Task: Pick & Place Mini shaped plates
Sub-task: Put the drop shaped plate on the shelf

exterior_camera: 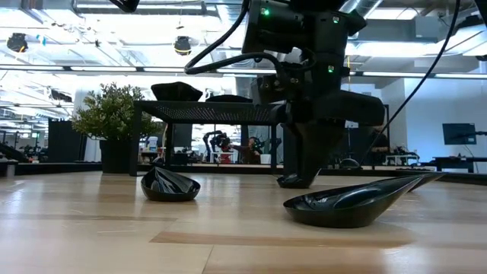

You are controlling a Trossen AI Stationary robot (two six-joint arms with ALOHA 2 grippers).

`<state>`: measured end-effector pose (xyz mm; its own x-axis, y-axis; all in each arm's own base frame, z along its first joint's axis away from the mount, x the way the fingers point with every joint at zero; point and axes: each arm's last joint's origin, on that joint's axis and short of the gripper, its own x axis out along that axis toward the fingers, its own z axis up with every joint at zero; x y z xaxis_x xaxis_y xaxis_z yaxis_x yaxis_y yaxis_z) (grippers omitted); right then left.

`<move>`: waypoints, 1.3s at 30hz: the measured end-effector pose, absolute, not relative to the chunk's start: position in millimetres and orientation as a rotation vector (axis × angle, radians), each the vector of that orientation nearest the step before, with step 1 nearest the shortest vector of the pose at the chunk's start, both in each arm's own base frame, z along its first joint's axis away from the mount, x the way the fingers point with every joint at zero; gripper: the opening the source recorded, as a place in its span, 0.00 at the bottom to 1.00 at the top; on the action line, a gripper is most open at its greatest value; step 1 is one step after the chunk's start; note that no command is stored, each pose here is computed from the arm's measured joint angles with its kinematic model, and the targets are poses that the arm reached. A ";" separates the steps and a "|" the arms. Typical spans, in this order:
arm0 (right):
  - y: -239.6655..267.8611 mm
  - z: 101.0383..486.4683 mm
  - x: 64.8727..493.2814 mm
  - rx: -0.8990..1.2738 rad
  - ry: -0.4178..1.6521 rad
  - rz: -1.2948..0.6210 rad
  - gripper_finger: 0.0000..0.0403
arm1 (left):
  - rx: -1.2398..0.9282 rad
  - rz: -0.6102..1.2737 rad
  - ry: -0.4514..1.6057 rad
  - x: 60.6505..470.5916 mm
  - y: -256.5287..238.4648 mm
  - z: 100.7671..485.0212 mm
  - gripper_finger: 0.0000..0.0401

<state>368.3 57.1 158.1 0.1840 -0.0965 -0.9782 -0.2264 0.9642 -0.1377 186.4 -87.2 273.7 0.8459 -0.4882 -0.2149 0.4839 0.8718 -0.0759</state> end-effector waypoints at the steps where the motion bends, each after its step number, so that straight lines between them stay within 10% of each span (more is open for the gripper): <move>1: 57.0 158.2 368.4 -0.276 1.387 0.093 0.18 | -0.019 -0.513 0.232 186.4 -87.2 273.7 0.25; 25: 46.2 133.5 374.3 -0.235 1.399 0.069 0.03 | -0.021 -0.513 0.219 186.6 -87.2 274.9 0.25; 39: 29.0 287.0 367.0 -0.669 1.285 -0.133 0.01 | -0.021 -0.513 0.223 186.5 -87.2 274.6 0.25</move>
<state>367.0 29.0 287.0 0.3024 -0.4496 -0.8405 -0.2684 0.8059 -0.5277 186.5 -87.2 274.6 0.8476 -0.4890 -0.2060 0.4845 0.8715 -0.0751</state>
